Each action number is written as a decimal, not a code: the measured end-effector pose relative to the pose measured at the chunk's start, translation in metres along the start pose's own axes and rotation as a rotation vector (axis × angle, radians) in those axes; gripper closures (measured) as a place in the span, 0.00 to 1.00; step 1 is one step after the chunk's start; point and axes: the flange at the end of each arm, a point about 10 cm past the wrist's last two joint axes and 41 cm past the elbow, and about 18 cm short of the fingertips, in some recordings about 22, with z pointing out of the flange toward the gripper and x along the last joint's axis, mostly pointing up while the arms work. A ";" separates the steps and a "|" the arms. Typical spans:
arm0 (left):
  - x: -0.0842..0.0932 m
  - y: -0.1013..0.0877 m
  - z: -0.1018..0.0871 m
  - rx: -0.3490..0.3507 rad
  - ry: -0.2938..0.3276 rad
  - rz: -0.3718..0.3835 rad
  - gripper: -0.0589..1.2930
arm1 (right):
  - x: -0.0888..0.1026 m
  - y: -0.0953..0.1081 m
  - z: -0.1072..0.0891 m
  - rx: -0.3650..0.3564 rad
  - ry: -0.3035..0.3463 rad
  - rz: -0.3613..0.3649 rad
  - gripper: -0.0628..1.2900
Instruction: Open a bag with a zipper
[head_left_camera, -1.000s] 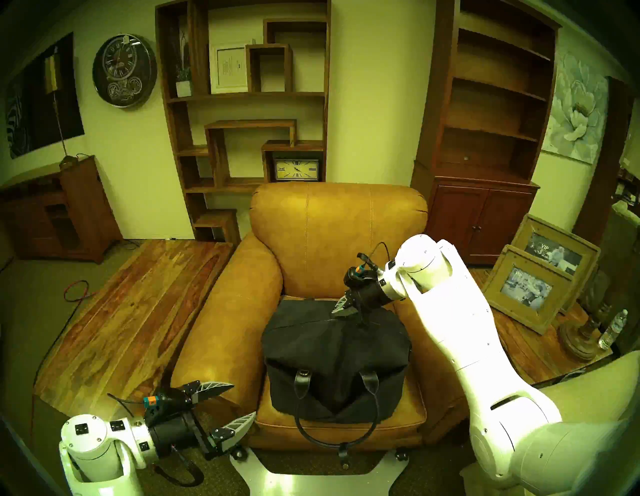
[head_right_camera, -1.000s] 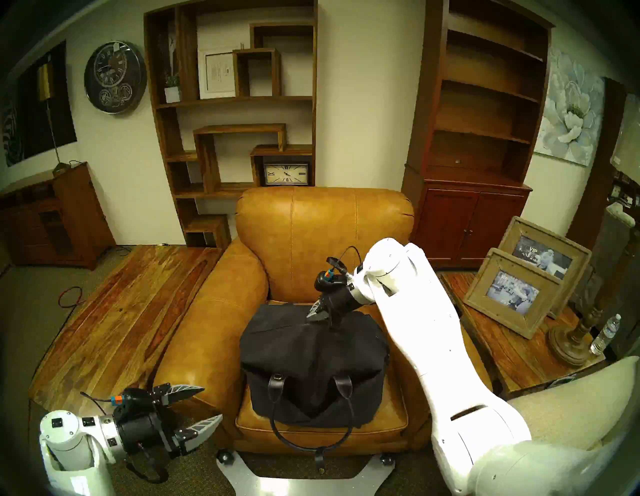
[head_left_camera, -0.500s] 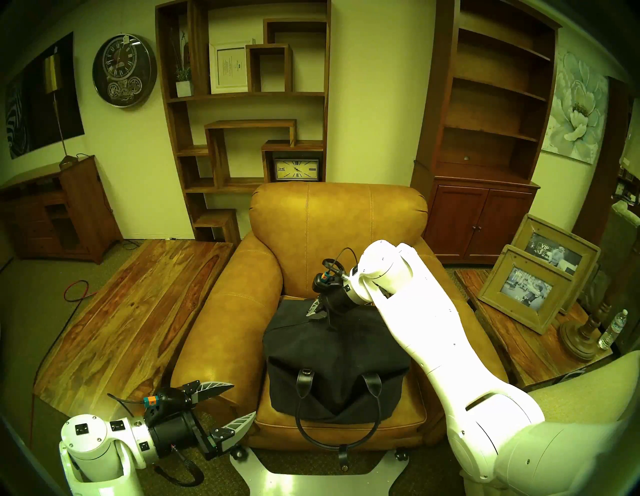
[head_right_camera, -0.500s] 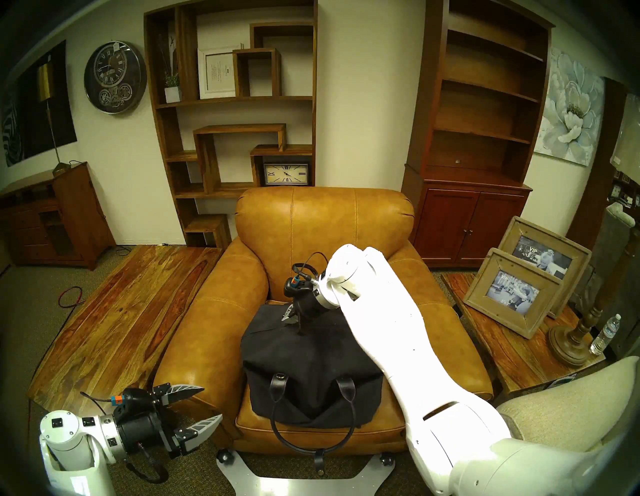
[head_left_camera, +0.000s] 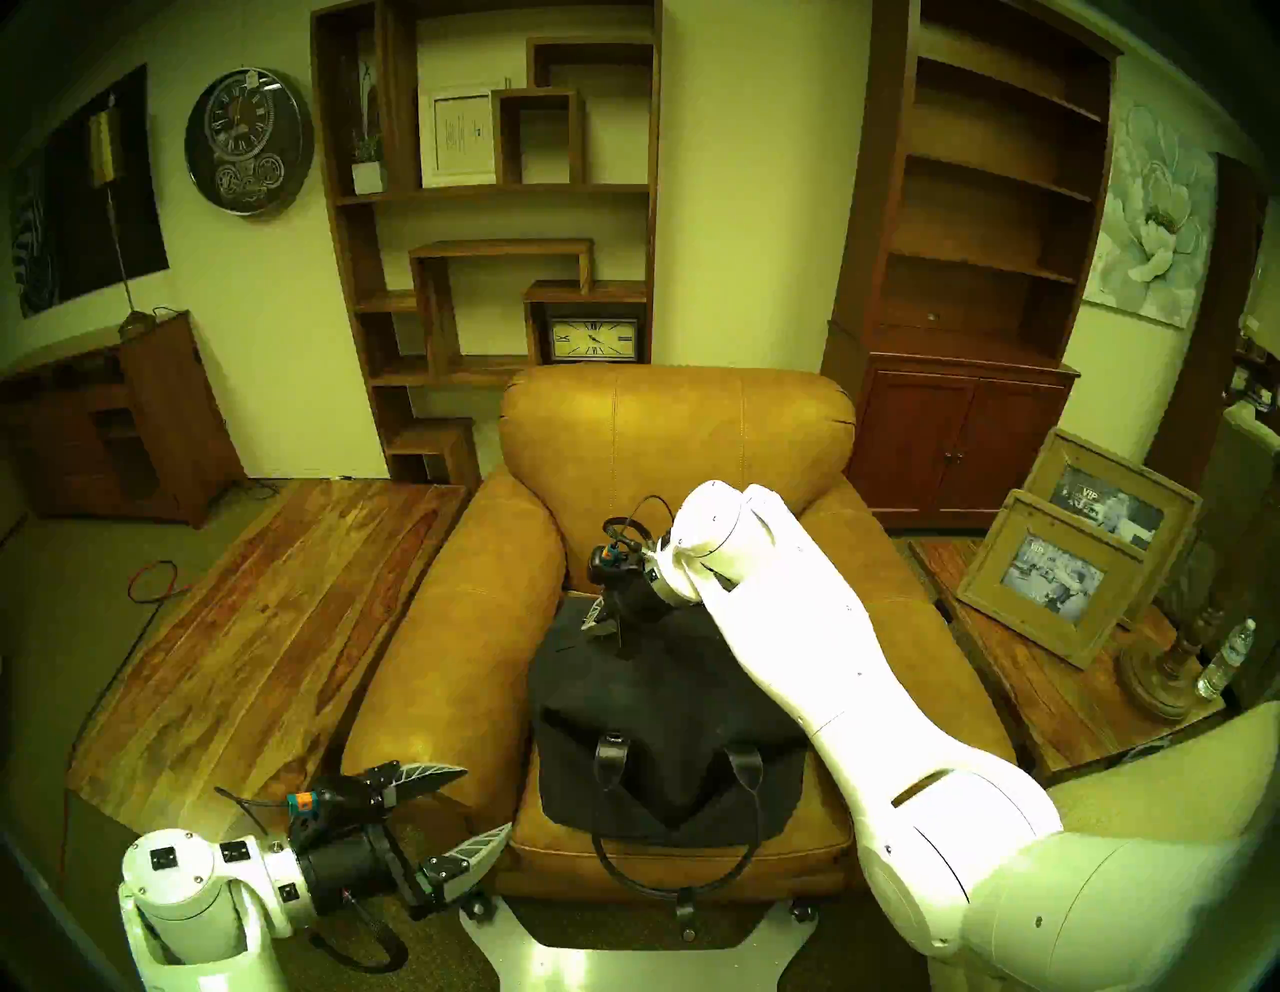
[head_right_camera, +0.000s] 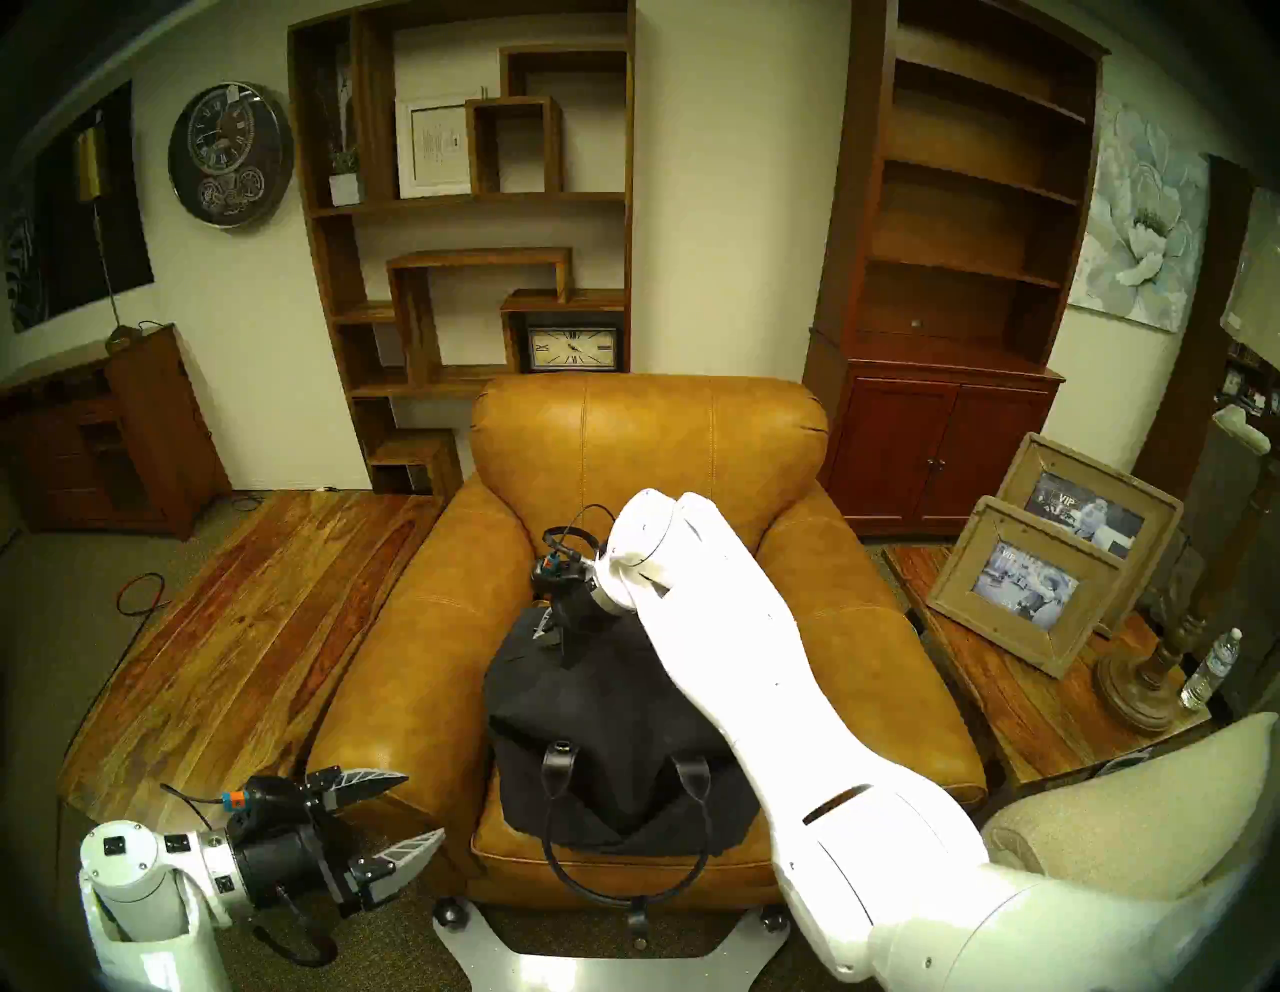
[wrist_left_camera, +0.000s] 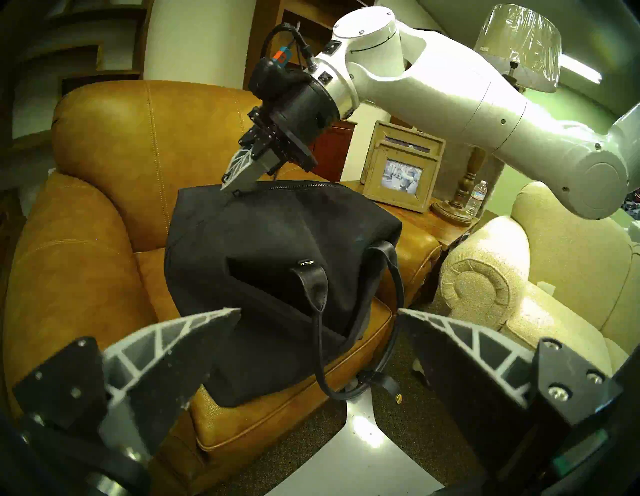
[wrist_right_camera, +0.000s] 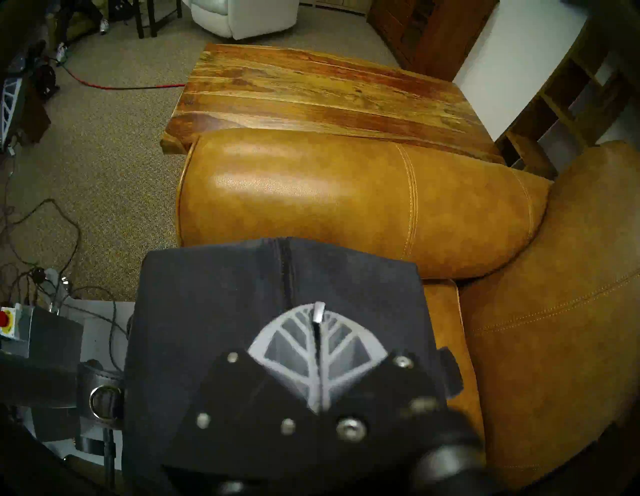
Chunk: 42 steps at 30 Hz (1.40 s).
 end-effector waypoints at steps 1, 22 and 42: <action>0.000 0.000 0.000 0.000 0.000 0.000 0.02 | 0.002 0.000 0.002 0.002 0.001 -0.002 0.97; 0.000 0.000 0.000 0.001 0.000 0.000 0.02 | 0.034 0.001 0.044 0.055 -0.032 -0.009 0.97; 0.000 0.000 0.000 0.002 0.000 0.000 0.02 | 0.057 0.003 0.078 0.078 -0.093 -0.028 0.97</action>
